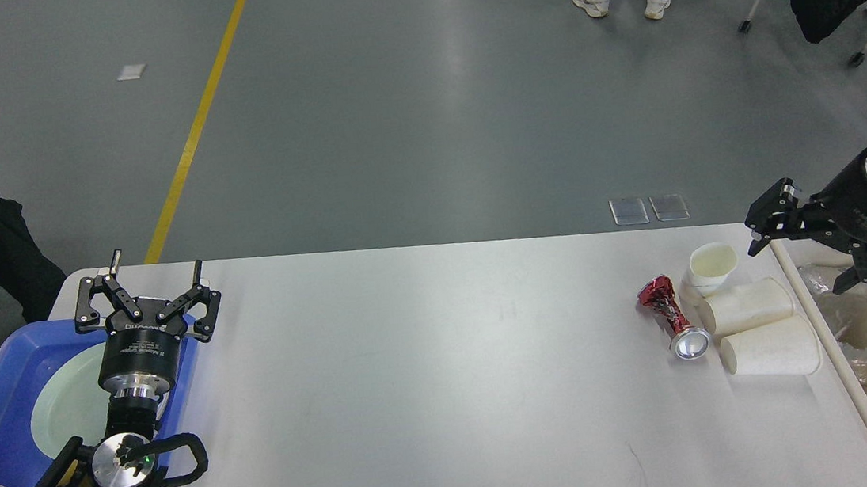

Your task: Tidy desktop

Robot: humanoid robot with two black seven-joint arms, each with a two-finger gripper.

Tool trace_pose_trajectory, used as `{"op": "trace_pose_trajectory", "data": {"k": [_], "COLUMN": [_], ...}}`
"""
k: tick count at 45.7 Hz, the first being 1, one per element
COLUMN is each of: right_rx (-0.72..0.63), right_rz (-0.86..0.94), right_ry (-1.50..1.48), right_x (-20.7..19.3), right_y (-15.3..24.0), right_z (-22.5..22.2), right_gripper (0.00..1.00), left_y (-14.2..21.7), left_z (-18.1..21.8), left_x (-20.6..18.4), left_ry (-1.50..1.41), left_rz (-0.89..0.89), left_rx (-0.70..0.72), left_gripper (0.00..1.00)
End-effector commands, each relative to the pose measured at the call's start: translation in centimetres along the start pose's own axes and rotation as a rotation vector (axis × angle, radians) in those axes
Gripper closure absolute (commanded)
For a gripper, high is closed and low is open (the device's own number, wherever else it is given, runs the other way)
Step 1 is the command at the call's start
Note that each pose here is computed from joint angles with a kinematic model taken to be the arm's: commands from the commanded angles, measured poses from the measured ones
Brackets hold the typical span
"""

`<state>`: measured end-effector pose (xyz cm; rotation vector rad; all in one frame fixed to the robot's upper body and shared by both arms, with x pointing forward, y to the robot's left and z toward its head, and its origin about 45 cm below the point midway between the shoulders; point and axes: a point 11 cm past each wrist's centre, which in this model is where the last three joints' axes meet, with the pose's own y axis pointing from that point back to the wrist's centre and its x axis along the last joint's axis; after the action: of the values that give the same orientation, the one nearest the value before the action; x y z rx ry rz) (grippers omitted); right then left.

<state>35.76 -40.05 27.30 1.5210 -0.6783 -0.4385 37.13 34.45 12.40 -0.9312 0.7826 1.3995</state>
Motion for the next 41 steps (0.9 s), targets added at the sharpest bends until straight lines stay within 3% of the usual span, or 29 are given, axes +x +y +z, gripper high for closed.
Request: {"op": "trace_pose_trajectory", "data": {"k": [1, 10, 30, 41], "right_rx": [-0.030, -0.051, 0.004, 0.019], "right_rz": [0.005, 0.017, -0.002, 0.083], "right_ry": [-0.186, -0.382, -0.518, -0.568], "right_x": [-0.3, -0.8, -1.9, -0.7], "right_y": [-2.5, -7.1, -14.4, -16.0], "right_z": [1.3, 3.9, 5.5, 6.3], "right_gripper": [0.02, 0.01, 0.00, 0.00], "left_y": [0.0, 0.0, 0.0, 0.0], "left_z": [0.0, 0.1, 0.1, 0.1], "left_x": [0.0, 0.0, 0.0, 0.0], "left_ry": [0.000, -0.001, -0.001, -0.001], "left_rz": [0.000, 0.000, 0.000, 0.000], "left_rx": [0.000, 0.000, 0.000, 0.000], "left_gripper": [0.04, 0.04, 0.04, 0.04]}}
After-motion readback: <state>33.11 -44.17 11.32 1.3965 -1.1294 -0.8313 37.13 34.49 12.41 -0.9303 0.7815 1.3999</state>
